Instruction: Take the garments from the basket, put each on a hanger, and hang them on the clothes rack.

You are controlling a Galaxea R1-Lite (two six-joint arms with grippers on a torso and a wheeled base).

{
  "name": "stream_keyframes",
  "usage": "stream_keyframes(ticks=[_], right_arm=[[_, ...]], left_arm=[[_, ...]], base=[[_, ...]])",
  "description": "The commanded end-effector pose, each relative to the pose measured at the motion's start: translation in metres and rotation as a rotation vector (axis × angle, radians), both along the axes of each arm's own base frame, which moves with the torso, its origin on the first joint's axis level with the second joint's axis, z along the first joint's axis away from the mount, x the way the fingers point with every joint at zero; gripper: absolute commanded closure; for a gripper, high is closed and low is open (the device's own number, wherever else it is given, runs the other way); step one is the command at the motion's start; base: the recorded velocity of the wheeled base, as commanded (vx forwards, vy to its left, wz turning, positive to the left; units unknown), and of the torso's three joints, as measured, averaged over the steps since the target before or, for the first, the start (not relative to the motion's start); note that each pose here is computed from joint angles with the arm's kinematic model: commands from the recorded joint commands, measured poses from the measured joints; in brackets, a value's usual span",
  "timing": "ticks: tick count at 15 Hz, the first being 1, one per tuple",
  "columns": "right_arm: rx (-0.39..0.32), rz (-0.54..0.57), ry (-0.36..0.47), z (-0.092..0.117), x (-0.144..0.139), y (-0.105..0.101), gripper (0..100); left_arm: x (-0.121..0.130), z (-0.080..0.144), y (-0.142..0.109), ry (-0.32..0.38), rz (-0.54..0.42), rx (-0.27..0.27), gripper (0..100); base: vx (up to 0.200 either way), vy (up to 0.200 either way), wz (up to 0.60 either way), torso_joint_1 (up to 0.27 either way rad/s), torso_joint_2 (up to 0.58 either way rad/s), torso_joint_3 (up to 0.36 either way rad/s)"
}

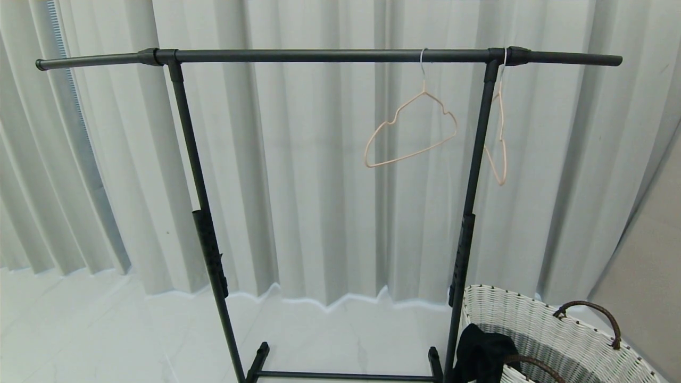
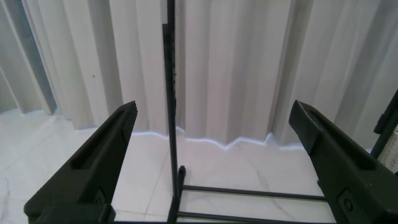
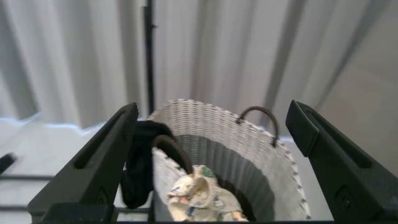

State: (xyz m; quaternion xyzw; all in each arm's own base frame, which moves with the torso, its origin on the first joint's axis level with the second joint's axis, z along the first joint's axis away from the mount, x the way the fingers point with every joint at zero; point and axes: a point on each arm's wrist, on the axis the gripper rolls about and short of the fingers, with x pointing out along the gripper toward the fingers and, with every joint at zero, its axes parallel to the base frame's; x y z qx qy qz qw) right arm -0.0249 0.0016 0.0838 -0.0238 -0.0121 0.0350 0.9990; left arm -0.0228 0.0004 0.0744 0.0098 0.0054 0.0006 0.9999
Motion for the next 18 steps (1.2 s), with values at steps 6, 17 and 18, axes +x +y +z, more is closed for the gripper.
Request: stream_keyframes(ticks=[6, 17, 18], right_arm=[[-0.304, 0.194, 0.669, 0.089, 0.091, 0.005, 0], [-0.662, 0.295, 1.214, -0.026, 0.200, -0.003, 0], [-0.660, 0.308, 1.246, -0.033, 0.203, -0.003, 0]], left_arm=[[0.000, 0.000, 0.000, 0.000, 0.000, 0.000, 0], [0.000, 0.000, 0.000, 0.000, 0.000, 0.000, 0], [0.000, 0.000, 0.000, 0.000, 0.000, 0.000, 0]], base=[[0.000, 0.000, 0.00, 0.000, 0.00, 0.000], [0.000, 0.000, 0.00, 0.000, 0.00, 0.000], [0.000, 0.000, 0.00, 0.000, 0.00, 0.000]])
